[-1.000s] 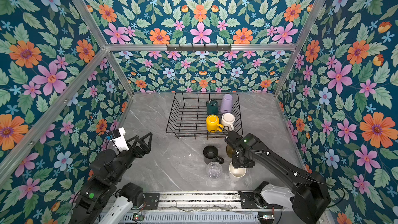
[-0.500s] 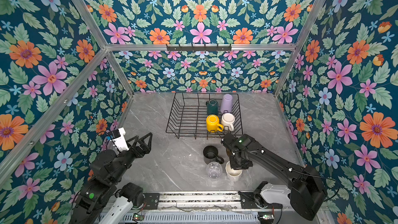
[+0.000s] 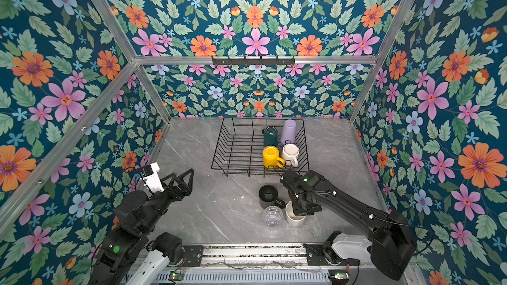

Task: Load the cups into the dish rack
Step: 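Close the right gripper on the white mug's rim and lift it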

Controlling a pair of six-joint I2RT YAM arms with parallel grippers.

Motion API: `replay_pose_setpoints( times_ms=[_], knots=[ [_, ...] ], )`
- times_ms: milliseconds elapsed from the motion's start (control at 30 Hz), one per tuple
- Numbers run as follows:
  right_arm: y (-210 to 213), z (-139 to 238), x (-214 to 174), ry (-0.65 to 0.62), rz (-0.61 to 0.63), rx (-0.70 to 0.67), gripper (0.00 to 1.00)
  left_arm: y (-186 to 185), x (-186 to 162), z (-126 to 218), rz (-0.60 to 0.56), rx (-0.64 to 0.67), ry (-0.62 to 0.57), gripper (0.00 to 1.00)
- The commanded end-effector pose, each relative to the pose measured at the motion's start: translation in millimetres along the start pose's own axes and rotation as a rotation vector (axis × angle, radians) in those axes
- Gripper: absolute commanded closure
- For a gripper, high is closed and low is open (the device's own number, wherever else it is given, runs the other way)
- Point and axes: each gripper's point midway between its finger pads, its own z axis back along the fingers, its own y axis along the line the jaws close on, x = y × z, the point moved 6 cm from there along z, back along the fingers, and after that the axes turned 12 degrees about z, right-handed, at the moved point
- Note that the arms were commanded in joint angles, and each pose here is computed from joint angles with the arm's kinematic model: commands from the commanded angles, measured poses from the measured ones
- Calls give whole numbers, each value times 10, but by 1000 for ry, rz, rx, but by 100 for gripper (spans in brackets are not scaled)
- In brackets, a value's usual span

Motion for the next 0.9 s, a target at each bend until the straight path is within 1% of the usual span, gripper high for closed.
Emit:
replay_pose_setpoints(
  times_ms=[0,100,200,333,400,767,867],
  knots=[
    [-65,95,-70,6,-4,-23,100,-42,29,5,-11,-21,-8,0],
    [-104,241,-119,-12,-5,-12,100,-51,36,13,-9,-26,-11,0],
    [-124,481,-157,-69,0,36,100,-55,38,20,-9,-29,-10,0],
    [-233,847,-180,-146,5,22,100,-63,52,28,-9,-38,-24,0],
    [-229,987,-142,-187,14,39,100,-74,59,34,-7,-50,-32,0],
    [165,1603,384,-487,84,353,100,-178,123,168,18,-168,-94,0],
    [274,1702,561,-558,105,445,100,-211,125,176,28,-196,-92,0]
  ],
)
